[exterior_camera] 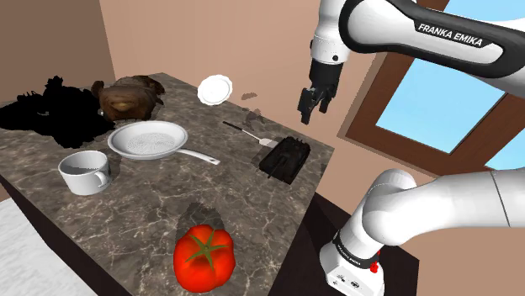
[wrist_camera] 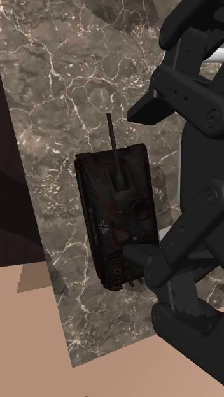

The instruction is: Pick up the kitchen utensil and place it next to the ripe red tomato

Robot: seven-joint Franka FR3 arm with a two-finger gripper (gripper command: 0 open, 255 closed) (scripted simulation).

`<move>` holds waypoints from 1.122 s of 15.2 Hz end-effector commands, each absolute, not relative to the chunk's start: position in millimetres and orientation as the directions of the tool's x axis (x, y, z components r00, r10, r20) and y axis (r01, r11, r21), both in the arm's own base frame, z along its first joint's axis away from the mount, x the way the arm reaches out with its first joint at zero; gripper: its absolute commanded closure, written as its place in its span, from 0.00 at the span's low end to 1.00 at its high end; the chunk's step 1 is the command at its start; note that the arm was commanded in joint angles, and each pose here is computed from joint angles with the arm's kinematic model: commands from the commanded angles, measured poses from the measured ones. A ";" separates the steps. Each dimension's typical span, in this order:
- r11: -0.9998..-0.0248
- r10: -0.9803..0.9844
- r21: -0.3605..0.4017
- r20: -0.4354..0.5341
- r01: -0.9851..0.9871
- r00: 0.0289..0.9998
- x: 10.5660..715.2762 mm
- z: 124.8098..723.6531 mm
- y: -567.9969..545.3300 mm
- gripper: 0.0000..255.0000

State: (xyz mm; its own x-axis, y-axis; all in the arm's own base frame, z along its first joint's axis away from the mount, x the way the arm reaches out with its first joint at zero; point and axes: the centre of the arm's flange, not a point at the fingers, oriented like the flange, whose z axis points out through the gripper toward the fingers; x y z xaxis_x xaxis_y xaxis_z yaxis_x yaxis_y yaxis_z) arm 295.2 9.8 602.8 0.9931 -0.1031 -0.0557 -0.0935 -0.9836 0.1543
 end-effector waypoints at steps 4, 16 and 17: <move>-0.988 -0.077 0.138 -0.046 -0.071 0.996 320.2 580.7 -10.1 0.00; -0.997 0.024 0.076 -0.002 0.024 1.000 427.5 492.8 -79.7 0.00; -0.997 0.032 0.071 0.002 0.032 0.999 436.9 485.5 -84.8 0.00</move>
